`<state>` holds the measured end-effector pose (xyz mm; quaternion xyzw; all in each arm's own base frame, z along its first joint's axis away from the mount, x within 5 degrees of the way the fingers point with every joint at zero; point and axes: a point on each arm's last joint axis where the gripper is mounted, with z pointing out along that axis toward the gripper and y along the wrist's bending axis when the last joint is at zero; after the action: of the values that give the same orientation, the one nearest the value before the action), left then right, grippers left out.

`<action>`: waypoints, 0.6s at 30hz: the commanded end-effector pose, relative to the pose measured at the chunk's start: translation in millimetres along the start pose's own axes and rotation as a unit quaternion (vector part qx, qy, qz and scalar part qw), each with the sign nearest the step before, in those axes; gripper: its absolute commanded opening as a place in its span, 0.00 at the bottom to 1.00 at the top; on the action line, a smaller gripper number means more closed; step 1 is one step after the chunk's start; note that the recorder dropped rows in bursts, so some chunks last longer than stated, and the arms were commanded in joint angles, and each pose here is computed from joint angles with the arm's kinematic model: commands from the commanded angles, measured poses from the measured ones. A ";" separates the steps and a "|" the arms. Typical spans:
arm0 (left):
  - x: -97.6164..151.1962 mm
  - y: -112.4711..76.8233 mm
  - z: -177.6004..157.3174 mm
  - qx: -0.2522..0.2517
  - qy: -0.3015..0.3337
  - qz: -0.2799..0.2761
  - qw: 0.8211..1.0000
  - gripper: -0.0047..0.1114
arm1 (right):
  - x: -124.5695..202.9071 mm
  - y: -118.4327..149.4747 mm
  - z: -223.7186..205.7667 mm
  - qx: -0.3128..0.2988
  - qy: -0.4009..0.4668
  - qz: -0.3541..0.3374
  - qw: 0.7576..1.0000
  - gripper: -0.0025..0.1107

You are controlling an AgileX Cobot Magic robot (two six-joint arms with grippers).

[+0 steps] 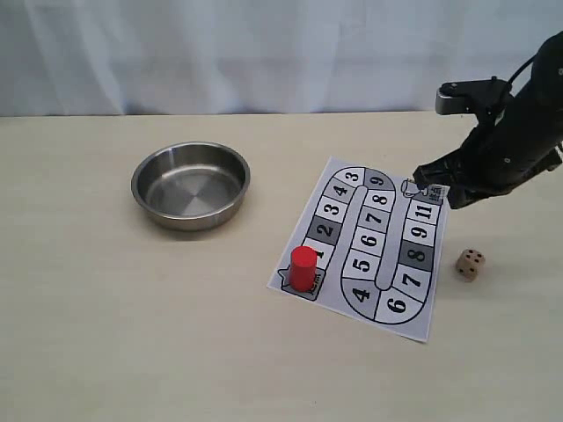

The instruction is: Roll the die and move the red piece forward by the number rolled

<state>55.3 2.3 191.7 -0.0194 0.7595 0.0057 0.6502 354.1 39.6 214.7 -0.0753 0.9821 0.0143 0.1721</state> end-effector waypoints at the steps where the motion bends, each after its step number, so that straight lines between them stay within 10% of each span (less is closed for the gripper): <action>1: -0.3 -0.1 0.1 0.000 -0.004 -0.003 1.000 0.04 | 16.9 -2.0 -6.4 0.007 0.009 0.008 1.000 0.06; 18: -0.9 -0.1 0.1 0.001 -0.008 -0.003 1.000 0.04 | 73.0 -31.3 29.5 0.022 0.042 0.072 0.996 0.06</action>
<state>55.3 2.3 191.7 -0.0194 0.7595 0.0057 0.6502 302.5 2.0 165.9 -0.0023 0.9929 0.0040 0.1192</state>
